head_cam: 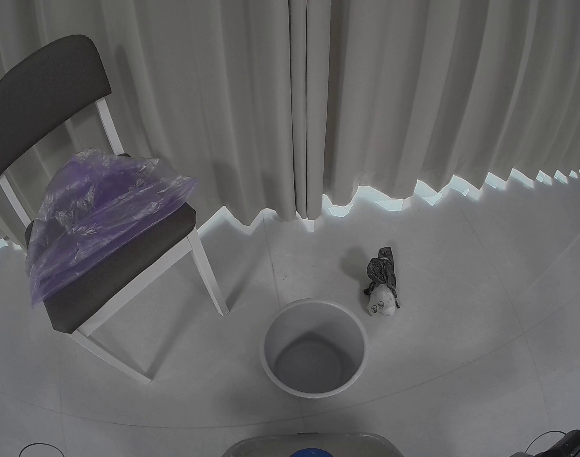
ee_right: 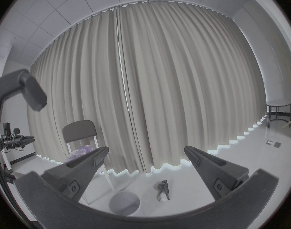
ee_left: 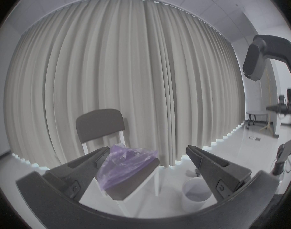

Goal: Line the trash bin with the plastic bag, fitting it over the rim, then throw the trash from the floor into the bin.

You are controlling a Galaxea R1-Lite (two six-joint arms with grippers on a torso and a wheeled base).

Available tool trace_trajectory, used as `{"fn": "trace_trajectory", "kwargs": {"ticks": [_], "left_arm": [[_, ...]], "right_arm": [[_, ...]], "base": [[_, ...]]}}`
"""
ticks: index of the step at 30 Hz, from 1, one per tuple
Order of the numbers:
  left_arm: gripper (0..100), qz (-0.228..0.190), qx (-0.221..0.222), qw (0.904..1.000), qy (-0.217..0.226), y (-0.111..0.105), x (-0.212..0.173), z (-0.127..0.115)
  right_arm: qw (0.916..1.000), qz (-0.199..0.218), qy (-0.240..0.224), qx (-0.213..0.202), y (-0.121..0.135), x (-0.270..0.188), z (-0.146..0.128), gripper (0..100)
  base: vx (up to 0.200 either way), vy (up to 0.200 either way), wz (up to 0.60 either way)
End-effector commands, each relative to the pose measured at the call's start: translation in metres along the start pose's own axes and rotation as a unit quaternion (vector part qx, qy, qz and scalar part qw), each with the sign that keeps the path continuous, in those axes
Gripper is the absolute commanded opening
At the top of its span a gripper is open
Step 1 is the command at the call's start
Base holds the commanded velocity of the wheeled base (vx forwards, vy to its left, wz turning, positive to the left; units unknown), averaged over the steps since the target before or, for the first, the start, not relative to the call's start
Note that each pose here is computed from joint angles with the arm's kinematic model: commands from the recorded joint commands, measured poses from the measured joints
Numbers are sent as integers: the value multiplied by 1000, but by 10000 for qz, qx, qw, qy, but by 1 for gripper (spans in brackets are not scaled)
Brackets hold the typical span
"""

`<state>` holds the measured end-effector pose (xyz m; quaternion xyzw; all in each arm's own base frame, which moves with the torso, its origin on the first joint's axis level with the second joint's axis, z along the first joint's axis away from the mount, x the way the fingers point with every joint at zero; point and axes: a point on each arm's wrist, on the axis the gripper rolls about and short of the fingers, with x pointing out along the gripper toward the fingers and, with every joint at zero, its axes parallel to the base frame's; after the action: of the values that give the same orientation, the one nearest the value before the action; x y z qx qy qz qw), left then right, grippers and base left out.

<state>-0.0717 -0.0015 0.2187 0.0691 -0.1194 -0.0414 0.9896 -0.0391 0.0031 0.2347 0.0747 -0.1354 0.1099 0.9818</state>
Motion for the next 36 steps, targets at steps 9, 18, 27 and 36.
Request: {"fn": "trace_trajectory", "kwargs": {"ticks": [9, 18, 27, 36], "left_arm": [[100, 1166, 2545, 9111, 3024, 29, 124, 23], [100, 1250, 2548, 8724, 3979, 42, 154, -24], [100, 1128, 2701, 8638, 4102, 44, 163, -35], [100, 667, 2894, 8352, 4629, 50, 185, -57]], "right_arm": [[9971, 29, 719, 234, -17, 134, 33, 100], [9929, 22, 1116, 412, -22, 159, 20, 100], [9908, 78, 1213, 594, -21, 164, 17, 100], [9816, 134, 1344, 1349, -16, 168, 18, 100]], "base": [[0, 0, 0], [0, 0, 0], [0, 0, 0], [0, 0, 0]]}}
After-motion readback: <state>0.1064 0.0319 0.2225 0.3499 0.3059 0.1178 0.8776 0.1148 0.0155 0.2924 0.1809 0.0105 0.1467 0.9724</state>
